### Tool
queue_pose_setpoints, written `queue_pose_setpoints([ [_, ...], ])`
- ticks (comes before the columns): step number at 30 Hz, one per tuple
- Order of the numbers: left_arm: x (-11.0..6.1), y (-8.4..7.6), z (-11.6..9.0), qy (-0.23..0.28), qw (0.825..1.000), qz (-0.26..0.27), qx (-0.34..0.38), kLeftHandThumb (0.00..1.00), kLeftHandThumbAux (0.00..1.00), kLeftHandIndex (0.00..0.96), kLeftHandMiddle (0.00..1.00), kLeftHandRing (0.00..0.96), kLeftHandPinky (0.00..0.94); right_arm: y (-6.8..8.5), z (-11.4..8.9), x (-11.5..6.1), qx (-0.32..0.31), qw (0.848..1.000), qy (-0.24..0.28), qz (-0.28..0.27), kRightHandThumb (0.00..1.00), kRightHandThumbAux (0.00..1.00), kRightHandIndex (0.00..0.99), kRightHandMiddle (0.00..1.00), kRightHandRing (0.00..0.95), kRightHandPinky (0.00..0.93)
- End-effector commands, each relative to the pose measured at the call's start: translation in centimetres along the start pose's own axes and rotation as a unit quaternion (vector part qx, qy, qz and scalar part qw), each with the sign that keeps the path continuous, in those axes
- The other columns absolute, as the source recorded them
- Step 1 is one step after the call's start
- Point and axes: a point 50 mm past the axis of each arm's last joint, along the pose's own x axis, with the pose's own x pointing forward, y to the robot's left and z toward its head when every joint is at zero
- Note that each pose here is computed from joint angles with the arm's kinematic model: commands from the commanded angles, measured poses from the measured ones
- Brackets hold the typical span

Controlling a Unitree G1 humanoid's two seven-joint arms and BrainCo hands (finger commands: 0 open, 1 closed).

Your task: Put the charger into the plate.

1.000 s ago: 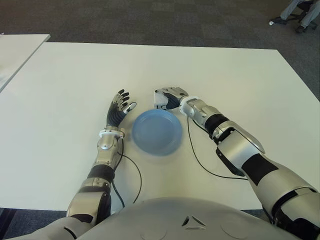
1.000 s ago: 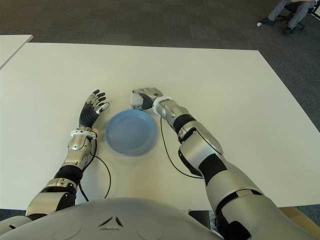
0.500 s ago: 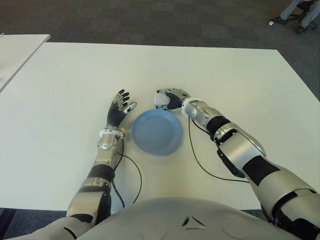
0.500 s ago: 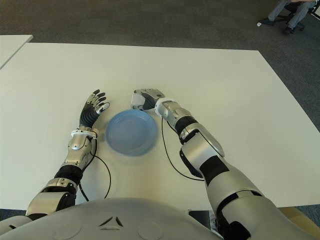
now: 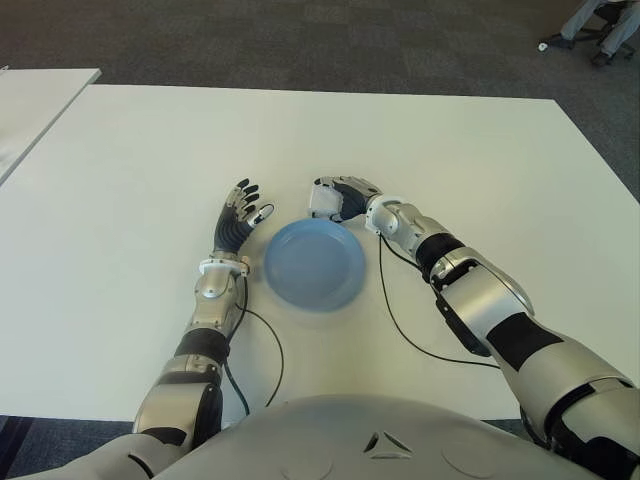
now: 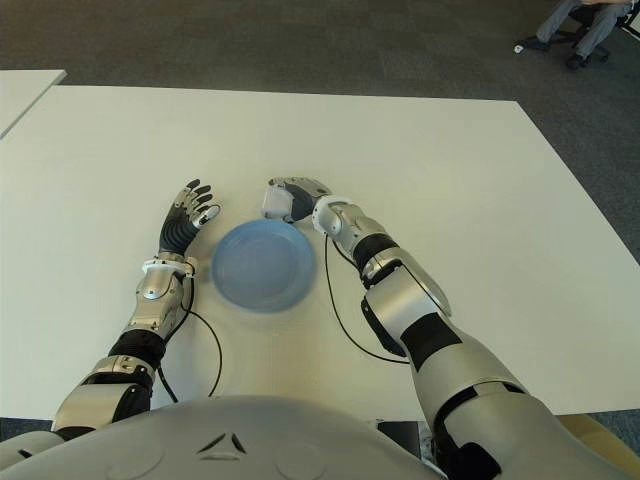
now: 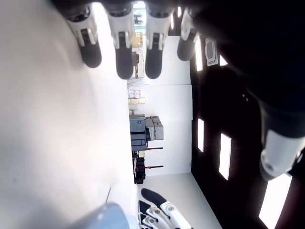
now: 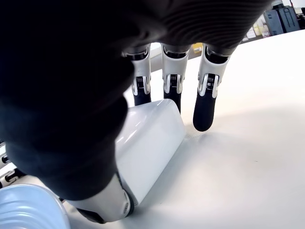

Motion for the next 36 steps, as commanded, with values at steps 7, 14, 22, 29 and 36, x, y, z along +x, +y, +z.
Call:
queue_pose_setpoints([
  [7, -2.0, 0.1, -2.9, 0.076, 0.997, 0.001, 0.001, 0.000, 0.549, 0.084, 0.153, 0.147, 0.138, 0.8, -3.5, -1.9, -0.003, 0.999, 0.040, 0.023, 0.156, 0.998, 0.107, 0.346, 0.405, 0.438],
  [14, -2.0, 0.3, -2.9, 0.076, 0.997, 0.002, 0.008, 0.000, 0.549, 0.084, 0.153, 0.149, 0.138, 0.1, -5.1, -3.1, -0.035, 0.998, 0.041, 0.027, 0.098, 0.990, 0.113, 0.479, 0.532, 0.546],
  [22, -2.1, 0.5, -2.9, 0.073, 0.997, 0.002, 0.012, 0.000, 0.545, 0.089, 0.160, 0.155, 0.145, -0.4, -6.3, -4.0, -0.091, 0.994, 0.036, 0.040, 0.101, 0.984, 0.123, 0.576, 0.626, 0.640],
  [29, -2.1, 0.5, -3.0, 0.075, 0.997, 0.002, 0.011, 0.000, 0.549, 0.098, 0.171, 0.166, 0.155, -0.7, -7.5, -5.1, -0.162, 0.985, 0.022, 0.054, 0.023, 0.983, 0.124, 0.601, 0.653, 0.638],
  [36, -2.1, 0.7, -3.1, 0.076, 0.997, 0.002, 0.011, 0.000, 0.550, 0.101, 0.171, 0.166, 0.152, -1.1, -8.3, -5.9, -0.227, 0.972, 0.011, 0.059, 0.001, 0.964, 0.112, 0.606, 0.657, 0.637],
])
